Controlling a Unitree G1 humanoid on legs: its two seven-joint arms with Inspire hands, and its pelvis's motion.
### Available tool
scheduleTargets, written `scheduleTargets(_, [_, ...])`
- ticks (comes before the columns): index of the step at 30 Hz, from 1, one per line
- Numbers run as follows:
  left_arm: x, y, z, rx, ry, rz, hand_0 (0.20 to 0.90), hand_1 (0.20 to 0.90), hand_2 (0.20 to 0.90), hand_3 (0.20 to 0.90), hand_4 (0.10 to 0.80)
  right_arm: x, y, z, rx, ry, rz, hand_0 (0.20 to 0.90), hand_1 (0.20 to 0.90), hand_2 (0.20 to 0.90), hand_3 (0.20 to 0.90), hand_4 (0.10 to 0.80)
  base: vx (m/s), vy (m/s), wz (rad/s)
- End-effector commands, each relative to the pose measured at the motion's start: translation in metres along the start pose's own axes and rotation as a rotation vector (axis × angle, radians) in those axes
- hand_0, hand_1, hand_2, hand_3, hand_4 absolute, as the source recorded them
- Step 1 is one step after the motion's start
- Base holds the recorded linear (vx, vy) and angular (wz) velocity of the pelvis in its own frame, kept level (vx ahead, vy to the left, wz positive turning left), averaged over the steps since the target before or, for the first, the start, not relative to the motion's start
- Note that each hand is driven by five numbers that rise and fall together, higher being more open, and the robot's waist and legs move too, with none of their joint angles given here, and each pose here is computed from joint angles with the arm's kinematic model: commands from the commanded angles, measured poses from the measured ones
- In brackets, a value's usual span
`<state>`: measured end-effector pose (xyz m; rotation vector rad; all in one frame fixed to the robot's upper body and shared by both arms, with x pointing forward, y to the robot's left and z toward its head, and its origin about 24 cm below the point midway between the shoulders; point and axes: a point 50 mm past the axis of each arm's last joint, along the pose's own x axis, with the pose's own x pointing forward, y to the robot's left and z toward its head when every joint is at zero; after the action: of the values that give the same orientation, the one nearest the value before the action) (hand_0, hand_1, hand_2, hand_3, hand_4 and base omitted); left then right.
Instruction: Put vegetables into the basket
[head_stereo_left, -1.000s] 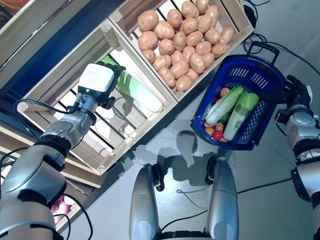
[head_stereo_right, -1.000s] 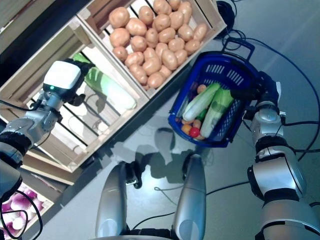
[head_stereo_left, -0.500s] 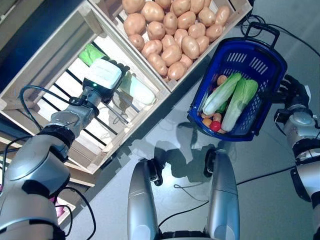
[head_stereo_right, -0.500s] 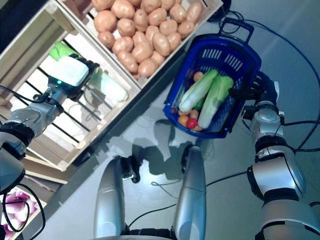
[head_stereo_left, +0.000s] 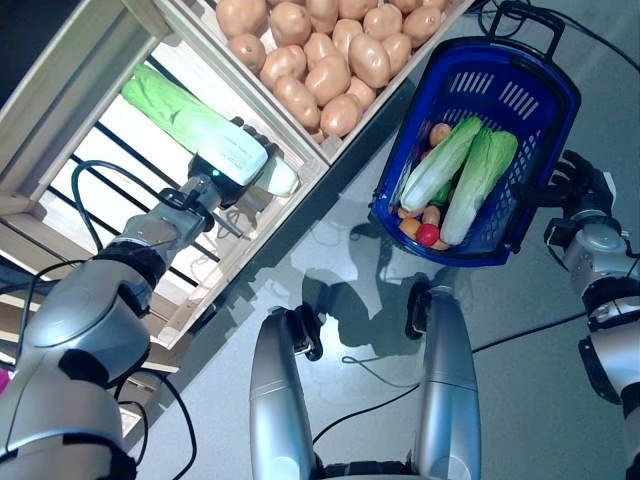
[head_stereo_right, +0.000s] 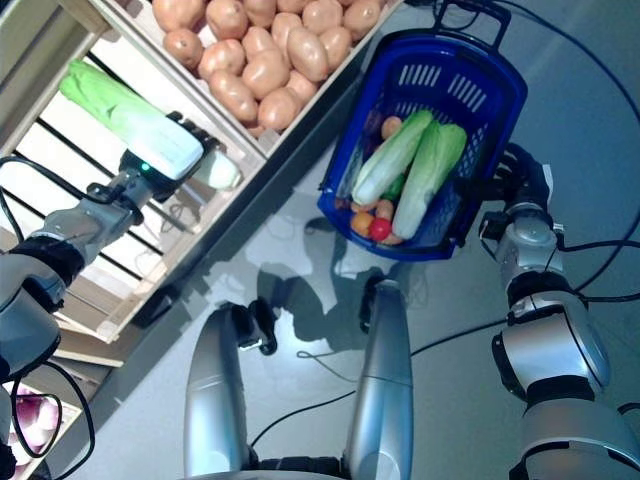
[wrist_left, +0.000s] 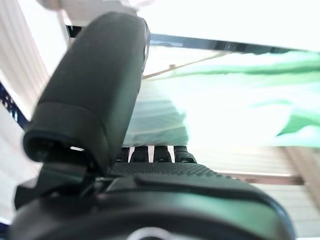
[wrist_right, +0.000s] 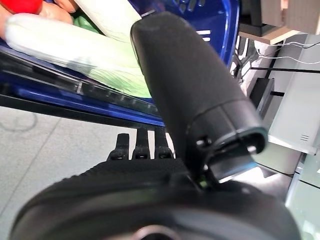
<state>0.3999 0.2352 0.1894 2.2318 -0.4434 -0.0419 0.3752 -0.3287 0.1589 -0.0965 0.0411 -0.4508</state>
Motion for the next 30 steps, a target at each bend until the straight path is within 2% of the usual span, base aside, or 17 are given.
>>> scheduleTargets(1, [0.015,0.052,-0.045,0.152,0.088,0.096,0.9,0.9,0.9,0.9,0.8,0.004,0.009,0.059,0.125,-0.232,0.035,0.9,0.9,0.9,0.9,0.8,0.0,0.0,0.0])
scheduleTargets(6, [0.021,0.058,-0.037,0.188,0.033,0.065,0.9,0.9,0.9,0.9,0.8,0.004,0.012,0.063,0.144,-0.243,0.046,0.9,0.9,0.9,0.9,0.8,-0.005,-0.006,-0.01])
scheduleTargets(10, [0.023,0.054,-0.036,0.16,0.066,0.0,0.9,0.9,0.9,0.9,0.8,0.004,0.011,0.062,0.178,-0.242,0.035,0.9,0.9,0.9,0.9,0.8,-0.021,-0.025,-0.02])
scheduleTargets(11, [0.023,0.053,-0.037,0.155,0.073,-0.004,0.667,0.667,0.667,0.667,0.645,0.003,0.011,0.062,0.181,-0.244,0.034,0.9,0.9,0.9,0.9,0.8,0.0,0.0,0.0])
scheduleTargets(12, [0.023,0.052,-0.037,0.14,0.084,-0.015,0.319,0.319,0.319,0.319,0.413,0.003,0.012,0.061,0.184,-0.244,0.033,0.9,0.9,0.9,0.9,0.8,0.0,0.0,0.0])
scheduleTargets(13, [0.022,0.049,-0.039,0.108,0.11,-0.037,0.3,0.3,0.3,0.3,0.4,0.003,0.012,0.061,0.192,-0.243,0.028,0.9,0.9,0.9,0.9,0.8,0.0,0.0,0.0])
scheduleTargets(22, [0.02,0.051,-0.045,0.075,0.136,-0.023,0.3,0.3,0.3,0.3,0.4,0.003,0.01,0.058,0.229,-0.241,0.046,0.9,0.9,0.9,0.9,0.8,-0.004,-0.003,-0.01])
scheduleTargets(30, [0.008,0.035,-0.053,0.042,0.15,-0.046,0.3,0.3,0.3,0.3,0.4,0.002,0.018,0.058,0.222,-0.265,0.119,0.9,0.9,0.9,0.9,0.8,0.024,0.003,0.0])
